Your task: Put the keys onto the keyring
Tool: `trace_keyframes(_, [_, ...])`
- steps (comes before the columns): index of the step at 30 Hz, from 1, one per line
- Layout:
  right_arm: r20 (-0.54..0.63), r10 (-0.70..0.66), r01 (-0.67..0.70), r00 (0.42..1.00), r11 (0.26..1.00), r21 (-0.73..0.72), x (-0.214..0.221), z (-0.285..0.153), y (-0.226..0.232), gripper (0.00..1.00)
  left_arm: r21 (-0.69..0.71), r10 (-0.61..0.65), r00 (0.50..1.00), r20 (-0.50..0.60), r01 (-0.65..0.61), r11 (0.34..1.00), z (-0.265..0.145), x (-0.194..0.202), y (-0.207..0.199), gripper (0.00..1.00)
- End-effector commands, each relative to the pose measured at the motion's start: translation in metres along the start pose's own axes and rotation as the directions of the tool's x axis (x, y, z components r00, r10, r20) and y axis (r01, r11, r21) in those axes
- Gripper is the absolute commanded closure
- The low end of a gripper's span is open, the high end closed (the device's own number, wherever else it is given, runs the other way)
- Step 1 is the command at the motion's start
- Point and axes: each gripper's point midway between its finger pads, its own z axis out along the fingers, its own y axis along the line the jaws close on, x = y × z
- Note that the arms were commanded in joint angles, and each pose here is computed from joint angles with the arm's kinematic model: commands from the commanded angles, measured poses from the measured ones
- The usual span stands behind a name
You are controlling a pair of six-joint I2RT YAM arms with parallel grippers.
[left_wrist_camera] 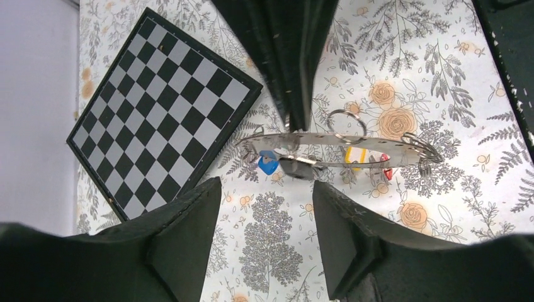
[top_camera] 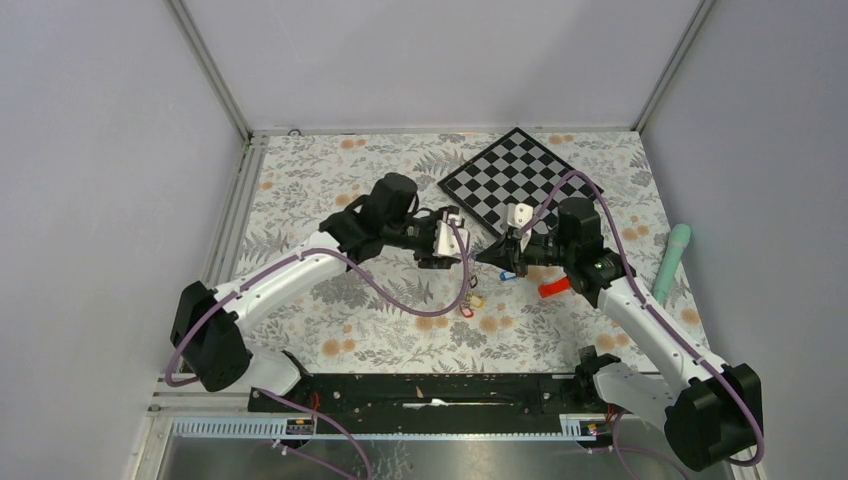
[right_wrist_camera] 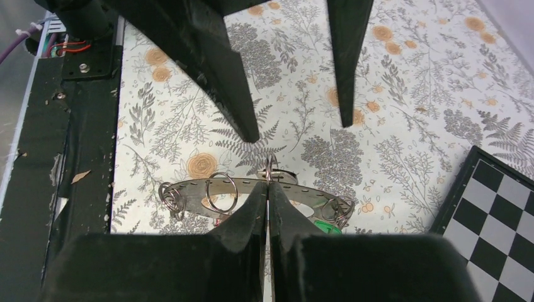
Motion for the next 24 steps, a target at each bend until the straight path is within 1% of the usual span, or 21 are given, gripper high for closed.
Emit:
trace_keyframes(1, [0.045,-0.078,0.081,0.996,0.995,-0.056,-0.023,-0.001,0.005,1.0,-0.024,-0.038,0.994,0.1,0.04,0.999,-0.015,-0.035,0.011,0.37])
trace_keyframes(5, [0.056,-0.065,0.068,0.996,0.996,-0.063,-0.028,-0.003,0.006,1.0,0.041,-0.135,0.983,0.126,0.131,0.991,-0.013,-0.042,0.002,0.39])
trace_keyframes(8, [0.064,-0.053,0.058,0.997,0.996,-0.075,-0.031,-0.003,0.008,1.0,0.115,-0.224,0.964,0.143,0.209,0.971,-0.007,-0.045,-0.01,0.42])
trace_keyframes(10, [0.071,-0.05,0.056,0.996,0.995,-0.084,-0.033,-0.003,0.01,1.0,0.167,-0.259,0.954,0.15,0.233,0.958,-0.004,-0.046,-0.019,0.44])
trace_keyframes(12, [0.072,-0.045,0.052,0.996,0.994,-0.092,-0.033,-0.003,0.011,1.0,0.183,-0.275,0.949,0.155,0.246,0.952,-0.002,-0.046,-0.02,0.47])
trace_keyframes(19, [0.077,-0.043,0.051,0.996,0.993,-0.102,-0.033,-0.004,0.014,1.0,0.165,-0.291,0.947,0.136,0.268,0.949,0.005,-0.042,-0.01,0.62])
trace_keyframes(24, [0.077,-0.043,0.051,0.996,0.994,-0.101,-0.032,-0.004,0.015,1.0,0.183,-0.299,0.945,0.136,0.272,0.945,0.008,-0.041,-0.012,0.71])
